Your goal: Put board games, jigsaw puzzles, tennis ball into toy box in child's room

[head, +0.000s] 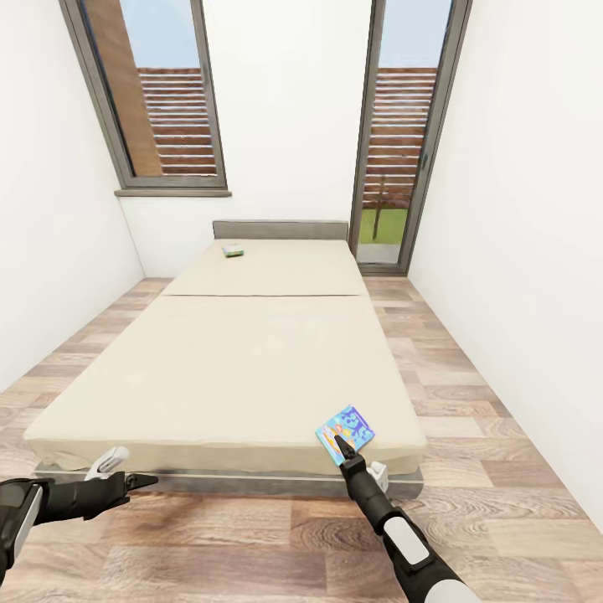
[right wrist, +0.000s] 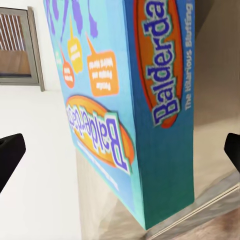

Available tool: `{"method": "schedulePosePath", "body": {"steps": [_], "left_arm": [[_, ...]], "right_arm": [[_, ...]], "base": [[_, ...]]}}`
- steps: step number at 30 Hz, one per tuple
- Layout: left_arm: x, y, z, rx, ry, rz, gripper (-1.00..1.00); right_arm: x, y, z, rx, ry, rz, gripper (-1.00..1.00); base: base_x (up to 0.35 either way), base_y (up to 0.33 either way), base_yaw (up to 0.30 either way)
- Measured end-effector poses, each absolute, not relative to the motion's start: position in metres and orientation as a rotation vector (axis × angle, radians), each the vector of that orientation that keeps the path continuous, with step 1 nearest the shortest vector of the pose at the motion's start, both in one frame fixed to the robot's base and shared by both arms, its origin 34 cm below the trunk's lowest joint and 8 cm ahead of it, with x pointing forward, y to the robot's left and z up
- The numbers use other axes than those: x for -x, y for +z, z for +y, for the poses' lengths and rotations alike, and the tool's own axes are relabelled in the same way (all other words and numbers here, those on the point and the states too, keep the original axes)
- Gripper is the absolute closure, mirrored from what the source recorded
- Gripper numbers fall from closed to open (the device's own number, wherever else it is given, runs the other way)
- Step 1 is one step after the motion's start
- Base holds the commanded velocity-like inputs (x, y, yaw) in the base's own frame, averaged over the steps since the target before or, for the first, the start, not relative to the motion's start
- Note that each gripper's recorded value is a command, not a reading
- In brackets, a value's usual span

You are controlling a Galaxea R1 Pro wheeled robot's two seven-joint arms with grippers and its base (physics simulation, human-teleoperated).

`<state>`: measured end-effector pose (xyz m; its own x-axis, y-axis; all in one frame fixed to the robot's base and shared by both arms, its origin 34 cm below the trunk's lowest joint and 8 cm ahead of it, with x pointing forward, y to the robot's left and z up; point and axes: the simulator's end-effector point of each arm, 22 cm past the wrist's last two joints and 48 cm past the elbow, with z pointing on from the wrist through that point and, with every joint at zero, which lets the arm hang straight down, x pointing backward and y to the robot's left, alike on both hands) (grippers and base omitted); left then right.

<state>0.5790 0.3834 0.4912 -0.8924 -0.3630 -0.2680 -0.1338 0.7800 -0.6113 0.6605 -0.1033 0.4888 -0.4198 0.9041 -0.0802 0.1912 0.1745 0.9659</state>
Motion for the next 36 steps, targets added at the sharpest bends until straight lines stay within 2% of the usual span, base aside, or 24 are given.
{"method": "schedulePosePath", "body": {"steps": [36], "left_arm": [[-0.582,0.504,0.382,0.377,-0.856,2.598,-1.0]], "right_arm": [[-0.662,0.501,-0.101,-1.047,1.307,1.76,-1.0]], "base": [[0.0,0.0,0.0]]}}
